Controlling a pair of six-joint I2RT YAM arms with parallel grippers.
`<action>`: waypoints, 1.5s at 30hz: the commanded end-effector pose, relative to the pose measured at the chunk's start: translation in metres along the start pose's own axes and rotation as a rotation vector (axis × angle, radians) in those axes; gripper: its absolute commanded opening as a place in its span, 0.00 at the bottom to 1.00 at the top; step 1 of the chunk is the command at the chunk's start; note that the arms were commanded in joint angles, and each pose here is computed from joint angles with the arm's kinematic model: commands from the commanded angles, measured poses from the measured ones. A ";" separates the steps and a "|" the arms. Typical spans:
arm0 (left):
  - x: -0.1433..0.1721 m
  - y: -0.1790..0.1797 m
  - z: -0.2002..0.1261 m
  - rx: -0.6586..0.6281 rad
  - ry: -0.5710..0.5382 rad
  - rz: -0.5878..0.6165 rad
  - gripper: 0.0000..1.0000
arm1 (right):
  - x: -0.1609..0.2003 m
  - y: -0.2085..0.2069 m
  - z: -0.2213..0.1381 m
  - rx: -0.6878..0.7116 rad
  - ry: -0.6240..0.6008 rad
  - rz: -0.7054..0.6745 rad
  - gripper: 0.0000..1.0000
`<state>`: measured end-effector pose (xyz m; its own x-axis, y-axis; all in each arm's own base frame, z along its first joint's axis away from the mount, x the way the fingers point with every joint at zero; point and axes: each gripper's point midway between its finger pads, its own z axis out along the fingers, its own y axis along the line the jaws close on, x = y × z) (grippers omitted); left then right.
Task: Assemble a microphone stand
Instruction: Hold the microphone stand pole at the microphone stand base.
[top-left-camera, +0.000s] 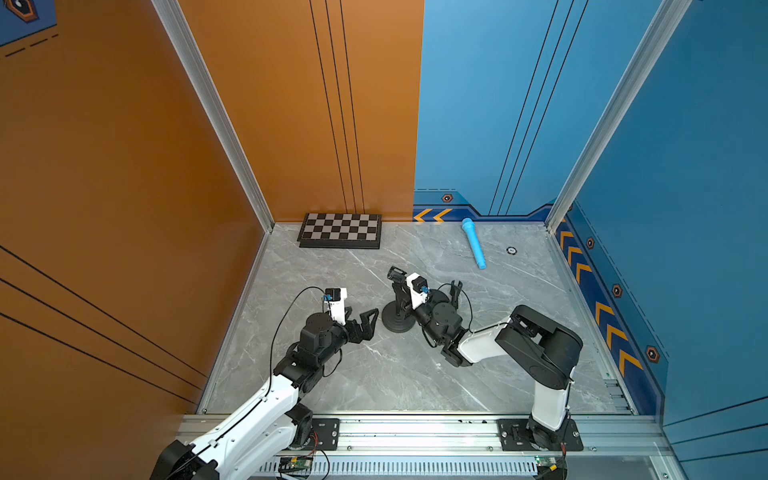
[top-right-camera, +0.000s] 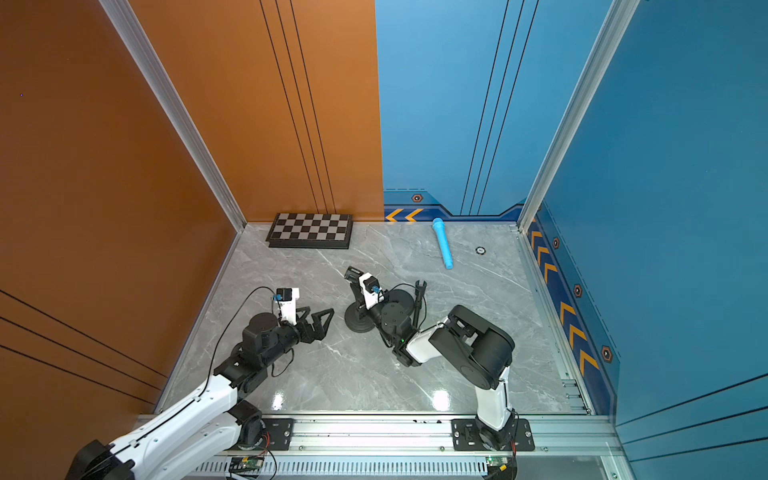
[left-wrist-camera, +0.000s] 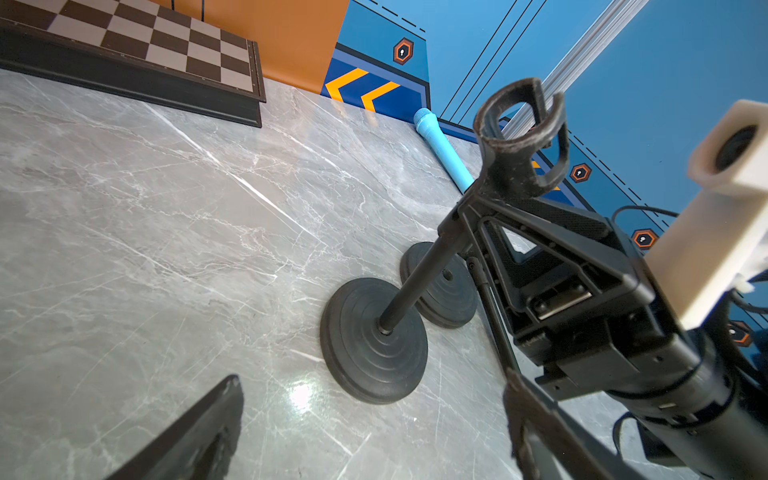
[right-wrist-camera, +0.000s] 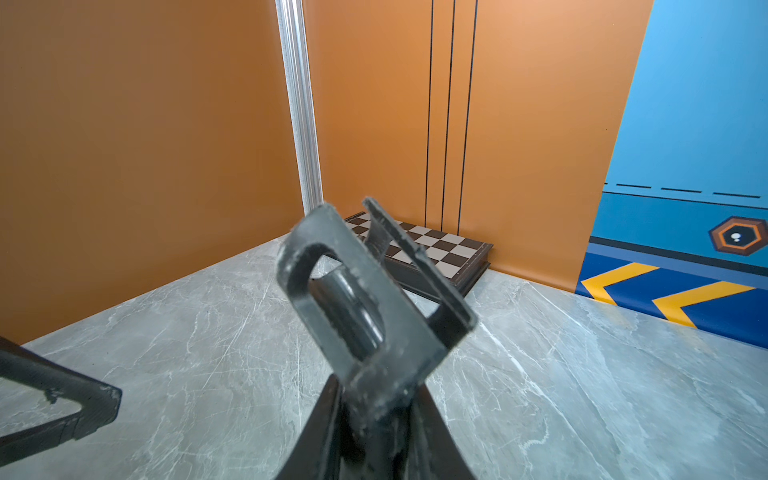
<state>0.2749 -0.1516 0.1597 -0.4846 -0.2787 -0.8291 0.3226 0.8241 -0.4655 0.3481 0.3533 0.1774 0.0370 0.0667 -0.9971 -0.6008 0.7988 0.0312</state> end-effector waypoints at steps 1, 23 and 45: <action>-0.004 -0.002 -0.002 0.001 -0.030 0.030 0.98 | 0.017 -0.001 -0.008 -0.003 0.058 -0.066 0.04; 0.000 -0.020 -0.004 0.072 -0.039 0.116 0.98 | 0.055 0.017 -0.037 -0.086 0.197 -0.068 0.01; 0.001 -0.021 -0.008 0.066 -0.056 0.139 0.98 | 0.047 0.007 -0.019 -0.022 0.157 0.032 0.00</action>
<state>0.2621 -0.1661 0.1740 -0.4013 -0.2125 -0.8910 0.4348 0.8119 -0.3895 0.3295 0.3505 0.1766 0.0158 0.0606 -0.9980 -0.6333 0.7730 0.0369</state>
